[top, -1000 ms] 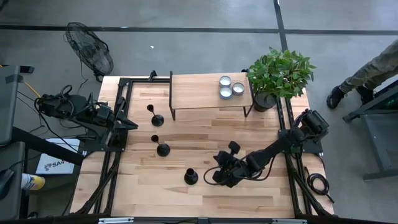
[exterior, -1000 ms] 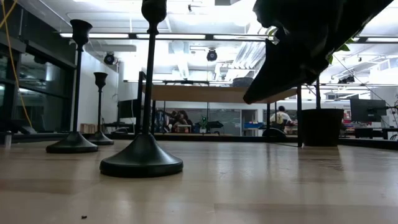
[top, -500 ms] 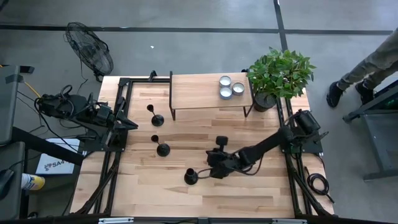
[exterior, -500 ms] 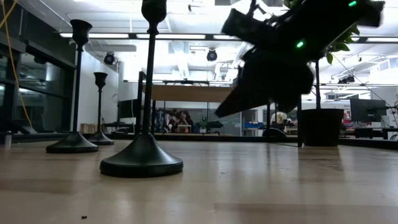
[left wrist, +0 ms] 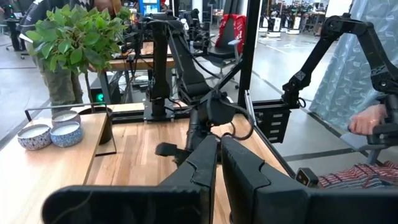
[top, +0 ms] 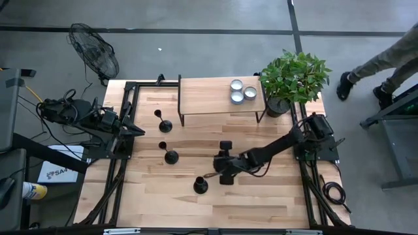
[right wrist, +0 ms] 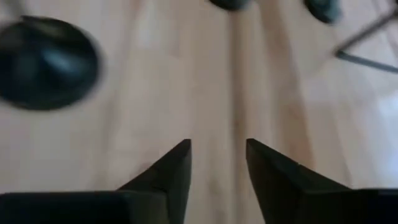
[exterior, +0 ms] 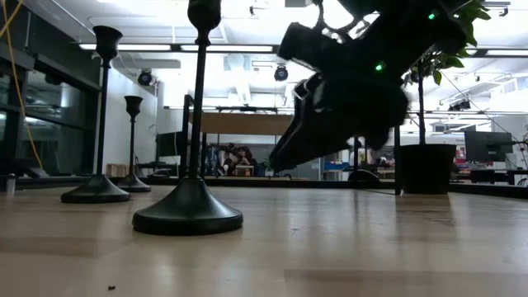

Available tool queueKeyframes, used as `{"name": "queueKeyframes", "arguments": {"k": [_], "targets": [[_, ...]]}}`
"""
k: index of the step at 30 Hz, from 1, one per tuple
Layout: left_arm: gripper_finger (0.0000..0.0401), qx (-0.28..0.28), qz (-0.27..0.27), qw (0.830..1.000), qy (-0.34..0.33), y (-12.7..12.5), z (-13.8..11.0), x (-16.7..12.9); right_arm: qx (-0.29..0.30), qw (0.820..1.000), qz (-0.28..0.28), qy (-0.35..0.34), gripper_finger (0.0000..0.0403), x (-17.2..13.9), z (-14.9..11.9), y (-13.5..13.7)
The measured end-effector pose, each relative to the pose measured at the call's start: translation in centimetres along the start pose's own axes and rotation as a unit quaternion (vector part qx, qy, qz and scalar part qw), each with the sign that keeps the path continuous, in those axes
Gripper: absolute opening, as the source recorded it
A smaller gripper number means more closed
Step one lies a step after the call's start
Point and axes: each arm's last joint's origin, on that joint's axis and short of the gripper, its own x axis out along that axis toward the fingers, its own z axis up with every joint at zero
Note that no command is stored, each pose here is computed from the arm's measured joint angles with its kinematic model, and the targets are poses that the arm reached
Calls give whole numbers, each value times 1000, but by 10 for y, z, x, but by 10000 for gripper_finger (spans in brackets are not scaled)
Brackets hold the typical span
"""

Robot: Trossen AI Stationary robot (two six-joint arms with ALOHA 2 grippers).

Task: Pick & Place candle stick holders
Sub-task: Put the black candle holder on the shelf

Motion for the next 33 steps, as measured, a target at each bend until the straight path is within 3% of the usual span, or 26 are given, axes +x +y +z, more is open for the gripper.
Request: {"name": "queueKeyframes", "arguments": {"k": [11, 19, 33], "targets": [[26, 0, 0, 1000, 0, 0, 0, 0, 5, 996, 61, -61, 200, -10, 11, 21], [26, 0, 0, 1000, 0, 0, 0, 0, 67, 988, 104, -89, 200, -10, 17, 29], [26, 0, 0, 1000, 0, 0, 0, 0, 72, 982, 137, -110, 195, 10, 29, 46]]}}
